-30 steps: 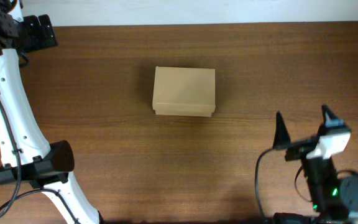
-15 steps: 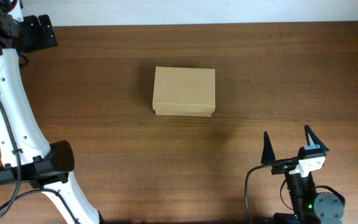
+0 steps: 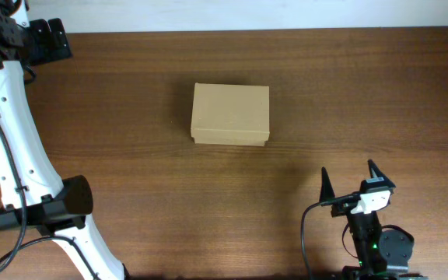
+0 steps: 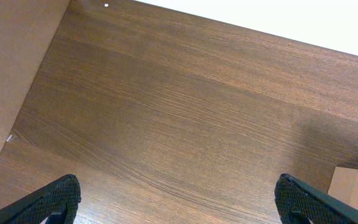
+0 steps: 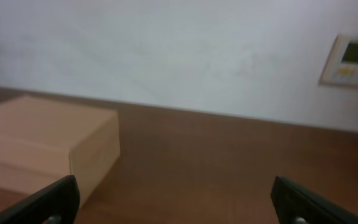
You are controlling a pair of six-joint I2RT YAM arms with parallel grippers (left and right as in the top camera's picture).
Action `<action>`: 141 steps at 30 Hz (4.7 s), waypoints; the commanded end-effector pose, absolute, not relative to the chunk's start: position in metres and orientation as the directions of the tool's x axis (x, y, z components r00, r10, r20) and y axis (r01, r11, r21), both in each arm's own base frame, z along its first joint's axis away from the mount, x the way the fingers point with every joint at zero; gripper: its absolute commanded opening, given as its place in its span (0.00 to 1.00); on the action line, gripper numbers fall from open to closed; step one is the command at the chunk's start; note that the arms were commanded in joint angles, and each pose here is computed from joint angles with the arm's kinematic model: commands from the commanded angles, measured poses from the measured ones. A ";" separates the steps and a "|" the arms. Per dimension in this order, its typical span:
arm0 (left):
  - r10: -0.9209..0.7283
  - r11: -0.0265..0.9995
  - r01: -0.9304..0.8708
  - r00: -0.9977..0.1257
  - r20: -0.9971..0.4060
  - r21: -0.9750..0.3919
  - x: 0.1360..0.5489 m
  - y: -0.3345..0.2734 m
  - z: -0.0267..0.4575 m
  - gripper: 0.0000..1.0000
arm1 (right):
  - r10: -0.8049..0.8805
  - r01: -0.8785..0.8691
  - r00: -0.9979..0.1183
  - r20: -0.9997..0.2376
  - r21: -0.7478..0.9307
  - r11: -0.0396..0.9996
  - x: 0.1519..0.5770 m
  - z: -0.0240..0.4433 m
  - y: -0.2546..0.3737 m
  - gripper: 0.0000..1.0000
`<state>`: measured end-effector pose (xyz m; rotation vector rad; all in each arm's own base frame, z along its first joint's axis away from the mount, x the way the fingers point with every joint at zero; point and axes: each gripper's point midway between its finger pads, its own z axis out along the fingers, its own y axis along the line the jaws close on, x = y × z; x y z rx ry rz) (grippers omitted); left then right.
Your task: Pack container
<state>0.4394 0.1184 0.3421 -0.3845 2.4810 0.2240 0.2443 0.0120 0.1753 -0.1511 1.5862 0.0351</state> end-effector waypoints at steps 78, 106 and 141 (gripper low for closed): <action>-0.067 0.996 -0.077 -0.155 -0.986 -0.055 0.246 0.018 0.146 1.00 | -0.064 -0.130 -0.043 -0.997 -0.058 0.990 0.245 0.162 0.014 0.99; -0.061 0.996 -0.075 -0.114 -0.992 -0.053 0.242 0.017 0.155 1.00 | -0.064 -0.130 -0.043 -0.997 -0.058 0.990 0.245 0.162 0.014 0.99; -0.061 0.996 -0.075 -0.114 -0.992 -0.053 0.242 0.017 0.155 1.00 | -0.064 -0.130 -0.043 -0.997 -0.058 0.990 0.245 0.162 0.014 0.99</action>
